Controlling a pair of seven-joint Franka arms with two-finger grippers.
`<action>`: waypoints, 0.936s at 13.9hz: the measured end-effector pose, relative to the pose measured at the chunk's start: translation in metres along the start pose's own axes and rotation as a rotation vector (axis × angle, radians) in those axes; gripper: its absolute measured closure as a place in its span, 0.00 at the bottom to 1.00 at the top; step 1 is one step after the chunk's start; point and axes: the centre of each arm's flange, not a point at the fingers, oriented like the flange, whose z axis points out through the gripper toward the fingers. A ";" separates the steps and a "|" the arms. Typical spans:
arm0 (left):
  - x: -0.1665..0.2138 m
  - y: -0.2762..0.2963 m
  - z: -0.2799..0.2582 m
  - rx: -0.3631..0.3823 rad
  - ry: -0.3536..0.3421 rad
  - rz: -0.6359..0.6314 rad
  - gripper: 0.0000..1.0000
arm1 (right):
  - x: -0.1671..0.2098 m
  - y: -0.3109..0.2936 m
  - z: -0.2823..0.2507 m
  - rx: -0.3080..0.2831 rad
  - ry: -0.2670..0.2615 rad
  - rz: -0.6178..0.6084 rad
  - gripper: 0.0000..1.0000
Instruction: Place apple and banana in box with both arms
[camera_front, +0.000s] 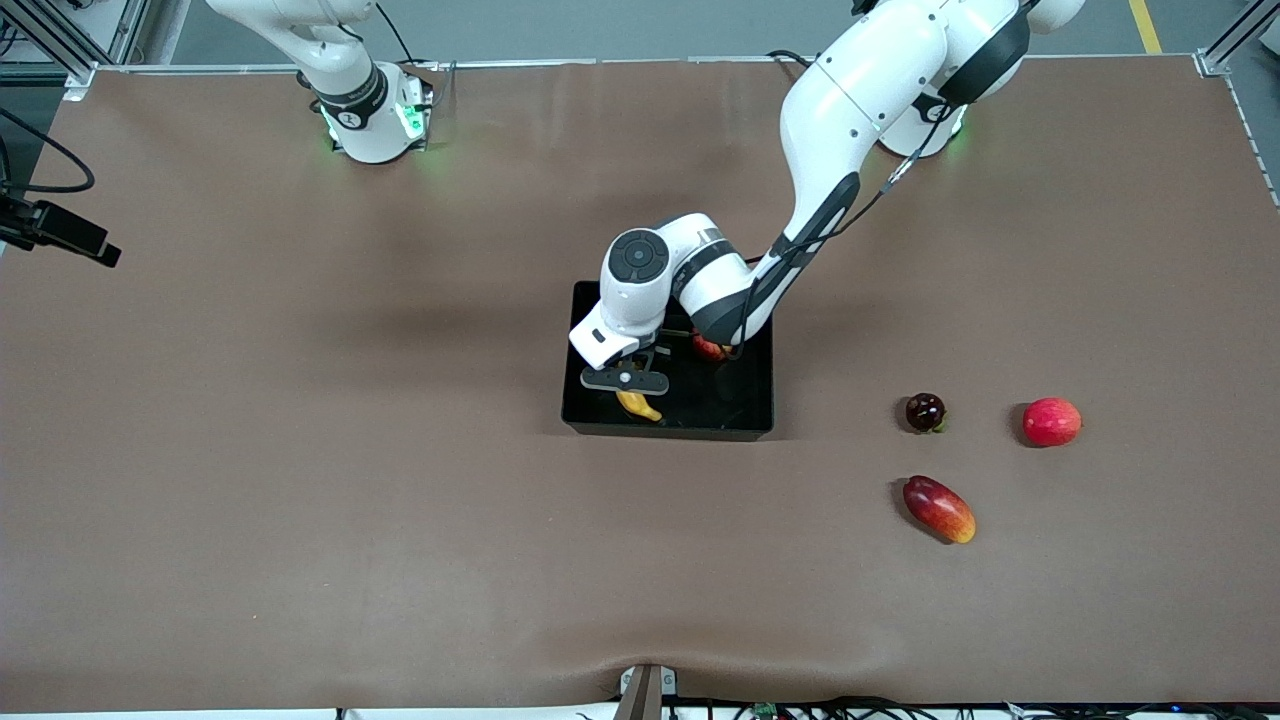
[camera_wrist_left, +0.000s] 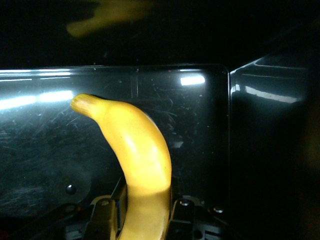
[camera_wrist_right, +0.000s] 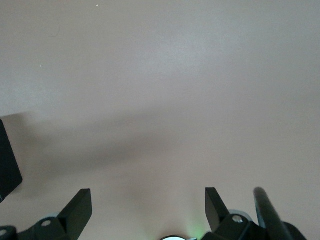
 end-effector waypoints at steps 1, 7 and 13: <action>0.001 0.000 0.000 -0.002 0.002 -0.001 0.63 | 0.000 0.000 0.000 0.000 0.000 0.000 0.00; 0.012 -0.008 -0.002 -0.008 0.024 -0.012 0.28 | 0.000 0.000 0.000 0.000 0.000 0.000 0.00; 0.090 -0.066 -0.117 0.029 0.148 -0.109 0.00 | 0.000 0.001 0.001 0.000 -0.002 0.001 0.00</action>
